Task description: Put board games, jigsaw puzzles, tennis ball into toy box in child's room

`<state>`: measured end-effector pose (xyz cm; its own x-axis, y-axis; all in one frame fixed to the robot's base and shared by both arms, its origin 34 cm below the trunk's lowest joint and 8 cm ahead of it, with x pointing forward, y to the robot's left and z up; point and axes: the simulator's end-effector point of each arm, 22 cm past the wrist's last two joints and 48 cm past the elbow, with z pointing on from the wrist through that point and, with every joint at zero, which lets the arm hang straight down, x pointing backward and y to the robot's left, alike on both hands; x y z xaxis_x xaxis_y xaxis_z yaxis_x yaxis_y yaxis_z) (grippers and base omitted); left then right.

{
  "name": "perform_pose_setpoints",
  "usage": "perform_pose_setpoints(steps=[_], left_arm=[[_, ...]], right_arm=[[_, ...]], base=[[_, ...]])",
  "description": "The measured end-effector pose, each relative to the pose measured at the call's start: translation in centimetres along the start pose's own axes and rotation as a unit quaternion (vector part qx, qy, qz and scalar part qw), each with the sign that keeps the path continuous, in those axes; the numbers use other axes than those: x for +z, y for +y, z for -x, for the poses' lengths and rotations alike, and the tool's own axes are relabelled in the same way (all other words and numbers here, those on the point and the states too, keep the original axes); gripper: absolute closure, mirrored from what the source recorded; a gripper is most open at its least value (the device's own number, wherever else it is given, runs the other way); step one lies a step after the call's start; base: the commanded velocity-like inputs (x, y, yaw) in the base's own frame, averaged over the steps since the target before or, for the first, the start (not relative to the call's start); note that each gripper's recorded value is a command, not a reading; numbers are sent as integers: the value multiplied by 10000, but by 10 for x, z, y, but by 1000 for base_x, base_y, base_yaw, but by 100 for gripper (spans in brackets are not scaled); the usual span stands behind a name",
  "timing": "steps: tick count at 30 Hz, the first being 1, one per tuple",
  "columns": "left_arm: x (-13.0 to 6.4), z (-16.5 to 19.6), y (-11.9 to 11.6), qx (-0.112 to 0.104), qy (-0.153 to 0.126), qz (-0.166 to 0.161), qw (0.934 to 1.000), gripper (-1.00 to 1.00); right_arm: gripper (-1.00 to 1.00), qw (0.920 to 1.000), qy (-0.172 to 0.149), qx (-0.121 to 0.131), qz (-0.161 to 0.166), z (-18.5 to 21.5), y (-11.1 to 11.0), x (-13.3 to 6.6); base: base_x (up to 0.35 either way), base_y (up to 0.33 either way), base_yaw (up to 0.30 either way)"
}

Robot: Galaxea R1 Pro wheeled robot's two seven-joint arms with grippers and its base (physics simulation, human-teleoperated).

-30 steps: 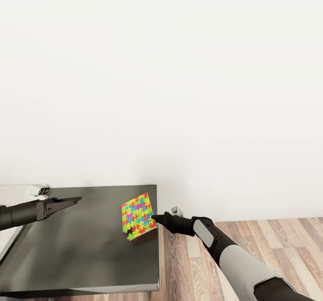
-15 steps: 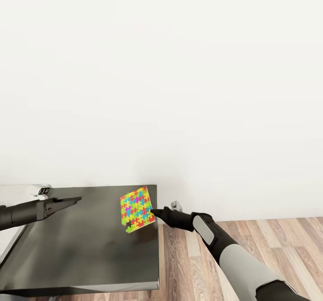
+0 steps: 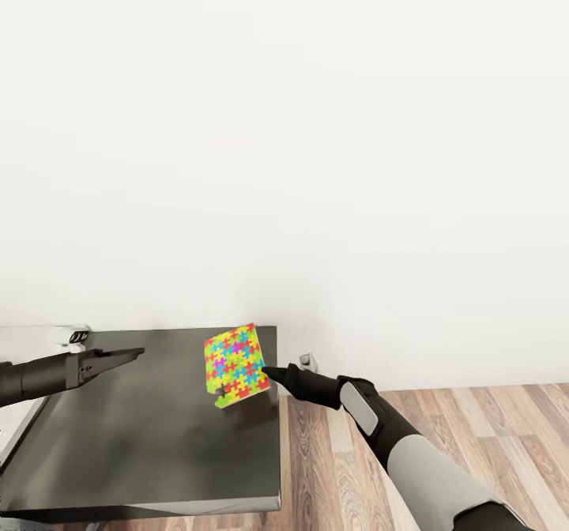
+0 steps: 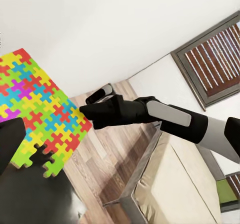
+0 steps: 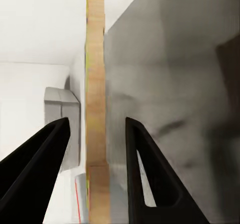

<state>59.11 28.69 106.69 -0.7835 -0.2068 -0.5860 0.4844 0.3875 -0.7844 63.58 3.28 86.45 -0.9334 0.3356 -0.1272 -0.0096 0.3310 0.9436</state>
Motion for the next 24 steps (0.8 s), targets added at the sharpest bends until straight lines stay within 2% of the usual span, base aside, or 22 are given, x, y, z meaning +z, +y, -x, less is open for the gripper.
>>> perform_pose_setpoints(steps=[7, 11, 18, 24], left_arm=[[-1, 1, -2, 26, -9, -6, 10000, -100], [-1, 2, -4, 45, -7, -16, 10000, -100], [-2, 4, -8, 84, -21, -28, 10000, -100], [-2, 5, -12, 121, -31, -39, 9999, -100]], right_arm=[[100, 9994, -17, -47, 328, -1, 14, -3], [100, 9990, -63, -105, 441, 6, 16, -13], [100, 9963, -180, -371, 751, 25, 35, -29], [100, 9948, -236, -546, 823, 34, 44, -37]], base=[[-46, 0, 164], [-121, 0, 197], [-24, 0, 192], [-3, 0, 178]])
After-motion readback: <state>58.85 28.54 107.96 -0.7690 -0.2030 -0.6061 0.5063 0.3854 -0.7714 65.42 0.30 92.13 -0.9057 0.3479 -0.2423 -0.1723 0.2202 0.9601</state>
